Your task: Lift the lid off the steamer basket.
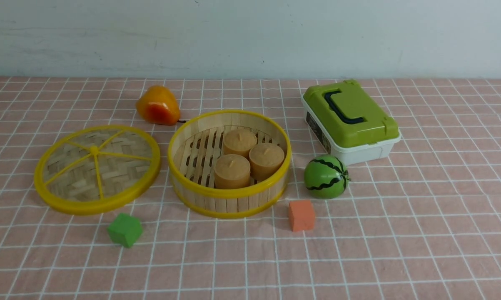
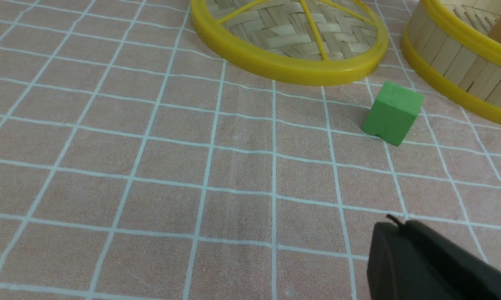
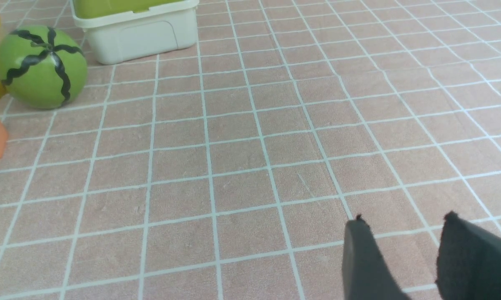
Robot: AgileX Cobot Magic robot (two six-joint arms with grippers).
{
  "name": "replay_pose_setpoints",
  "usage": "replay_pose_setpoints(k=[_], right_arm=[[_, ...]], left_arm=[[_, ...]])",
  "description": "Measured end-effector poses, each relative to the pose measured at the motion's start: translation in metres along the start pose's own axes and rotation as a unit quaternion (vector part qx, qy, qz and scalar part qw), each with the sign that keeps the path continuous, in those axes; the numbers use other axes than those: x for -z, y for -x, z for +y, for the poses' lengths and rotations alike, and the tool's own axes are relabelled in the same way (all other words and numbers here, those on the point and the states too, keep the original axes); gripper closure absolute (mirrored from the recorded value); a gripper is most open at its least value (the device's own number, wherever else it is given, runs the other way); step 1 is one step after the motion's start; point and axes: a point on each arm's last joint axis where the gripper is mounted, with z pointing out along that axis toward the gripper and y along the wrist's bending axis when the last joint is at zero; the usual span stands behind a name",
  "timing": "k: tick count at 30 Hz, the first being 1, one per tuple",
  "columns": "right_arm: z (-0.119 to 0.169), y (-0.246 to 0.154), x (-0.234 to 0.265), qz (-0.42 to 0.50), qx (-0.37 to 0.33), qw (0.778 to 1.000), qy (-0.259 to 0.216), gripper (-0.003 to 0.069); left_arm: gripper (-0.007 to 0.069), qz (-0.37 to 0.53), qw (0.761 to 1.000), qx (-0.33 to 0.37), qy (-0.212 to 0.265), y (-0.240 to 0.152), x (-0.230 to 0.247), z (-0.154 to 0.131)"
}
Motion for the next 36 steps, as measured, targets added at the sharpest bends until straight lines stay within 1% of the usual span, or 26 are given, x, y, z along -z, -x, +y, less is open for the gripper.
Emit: replay_pose_setpoints(k=[36], right_arm=[[0.0000,0.0000,0.0000,0.000,0.000,1.000,0.000,0.0418]], left_arm=[[0.0589,0.000,1.000,0.000,0.000,0.0000,0.0000,0.0000]])
